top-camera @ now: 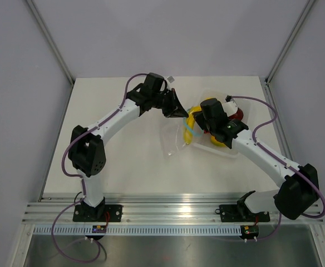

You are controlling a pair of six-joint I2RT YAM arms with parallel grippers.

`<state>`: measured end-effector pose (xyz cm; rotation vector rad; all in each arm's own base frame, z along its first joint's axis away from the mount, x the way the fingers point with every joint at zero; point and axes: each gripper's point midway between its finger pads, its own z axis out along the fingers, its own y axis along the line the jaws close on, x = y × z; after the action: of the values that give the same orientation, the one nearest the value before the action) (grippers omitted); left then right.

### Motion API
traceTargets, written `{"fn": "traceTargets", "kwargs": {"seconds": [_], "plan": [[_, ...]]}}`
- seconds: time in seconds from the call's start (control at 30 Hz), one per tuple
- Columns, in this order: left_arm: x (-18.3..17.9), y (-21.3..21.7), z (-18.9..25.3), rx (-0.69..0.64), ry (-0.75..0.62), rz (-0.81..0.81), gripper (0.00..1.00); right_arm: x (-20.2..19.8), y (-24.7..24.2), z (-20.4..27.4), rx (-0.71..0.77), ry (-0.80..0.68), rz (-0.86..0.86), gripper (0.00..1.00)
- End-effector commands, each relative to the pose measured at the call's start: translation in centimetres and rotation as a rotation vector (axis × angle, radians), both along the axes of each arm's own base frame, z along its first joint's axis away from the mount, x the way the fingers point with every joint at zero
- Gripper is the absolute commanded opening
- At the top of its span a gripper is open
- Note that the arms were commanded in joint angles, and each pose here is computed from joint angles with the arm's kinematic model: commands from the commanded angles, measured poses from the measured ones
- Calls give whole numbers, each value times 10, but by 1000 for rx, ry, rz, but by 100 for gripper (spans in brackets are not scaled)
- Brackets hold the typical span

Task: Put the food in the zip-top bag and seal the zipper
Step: Place the fake fruit in the zipper food storage bag.

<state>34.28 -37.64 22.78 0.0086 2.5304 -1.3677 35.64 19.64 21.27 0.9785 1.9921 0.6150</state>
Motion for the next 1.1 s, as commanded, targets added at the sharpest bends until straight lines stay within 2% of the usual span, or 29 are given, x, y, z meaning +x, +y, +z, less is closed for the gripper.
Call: {"fn": "traceTargets", "kwargs": {"seconds": [0.0,0.13,0.3,0.5,0.7,0.93,1.07], "plan": [[-5,-10,40,-137,-27,-32,0,9,12,41,102,-125,7,0],[-2,-5,45,-161,-21,-24,0,10,8,67,113,-189,4,0],[7,1,60,-162,-90,-35,0,12,12,87,98,-242,49,0],[9,-9,62,-184,-115,-113,0,10,37,54,98,-169,173,0],[4,-8,60,-181,-140,-155,0,4,43,28,71,-96,221,0],[0,-9,54,-197,-148,-205,0,-3,42,34,19,-109,275,0],[5,-15,43,-191,-139,-250,0,-14,31,50,4,-165,288,0]]}}
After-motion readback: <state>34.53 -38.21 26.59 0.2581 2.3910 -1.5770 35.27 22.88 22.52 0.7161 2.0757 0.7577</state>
